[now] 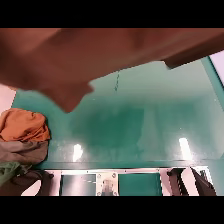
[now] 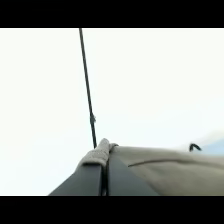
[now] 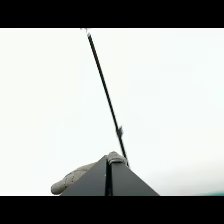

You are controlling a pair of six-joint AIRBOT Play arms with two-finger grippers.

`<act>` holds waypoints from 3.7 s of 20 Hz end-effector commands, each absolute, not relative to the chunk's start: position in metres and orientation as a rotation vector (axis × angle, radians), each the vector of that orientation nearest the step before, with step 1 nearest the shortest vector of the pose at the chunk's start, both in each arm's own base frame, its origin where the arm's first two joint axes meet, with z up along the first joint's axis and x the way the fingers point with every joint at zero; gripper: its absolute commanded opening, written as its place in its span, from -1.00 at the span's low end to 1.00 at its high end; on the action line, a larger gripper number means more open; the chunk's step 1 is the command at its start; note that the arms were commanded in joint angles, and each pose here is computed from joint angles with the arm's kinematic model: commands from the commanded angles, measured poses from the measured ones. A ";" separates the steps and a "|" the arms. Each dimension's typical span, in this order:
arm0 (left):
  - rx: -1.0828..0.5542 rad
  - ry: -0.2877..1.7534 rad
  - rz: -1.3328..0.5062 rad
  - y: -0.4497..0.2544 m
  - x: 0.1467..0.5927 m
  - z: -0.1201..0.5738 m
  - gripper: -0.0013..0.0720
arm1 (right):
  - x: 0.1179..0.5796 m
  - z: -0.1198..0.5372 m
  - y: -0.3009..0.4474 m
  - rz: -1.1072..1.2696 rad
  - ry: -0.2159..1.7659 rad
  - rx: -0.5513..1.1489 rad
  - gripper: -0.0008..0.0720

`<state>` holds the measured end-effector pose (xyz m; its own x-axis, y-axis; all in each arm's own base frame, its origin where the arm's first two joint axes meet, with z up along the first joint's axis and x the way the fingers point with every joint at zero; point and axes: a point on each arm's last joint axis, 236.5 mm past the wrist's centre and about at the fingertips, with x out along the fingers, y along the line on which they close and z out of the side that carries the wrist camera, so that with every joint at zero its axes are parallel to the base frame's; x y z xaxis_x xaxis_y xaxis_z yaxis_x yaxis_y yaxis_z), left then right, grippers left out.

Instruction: Fold the shirts.

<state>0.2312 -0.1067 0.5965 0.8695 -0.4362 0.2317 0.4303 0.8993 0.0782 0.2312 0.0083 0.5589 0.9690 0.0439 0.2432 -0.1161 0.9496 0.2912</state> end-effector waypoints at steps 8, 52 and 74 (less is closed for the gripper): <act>0.039 0.149 -0.349 -0.101 0.373 0.444 -0.91 | 0.296 0.448 -0.053 0.056 -0.059 0.522 -0.95; -0.595 1.517 -0.434 -0.104 0.368 -0.119 0.29 | 0.232 -0.080 -0.109 -0.293 1.218 1.055 0.33; -0.491 1.278 -0.542 -0.087 0.409 -0.012 -0.91 | 0.292 -0.046 -0.060 0.102 1.265 1.050 -0.94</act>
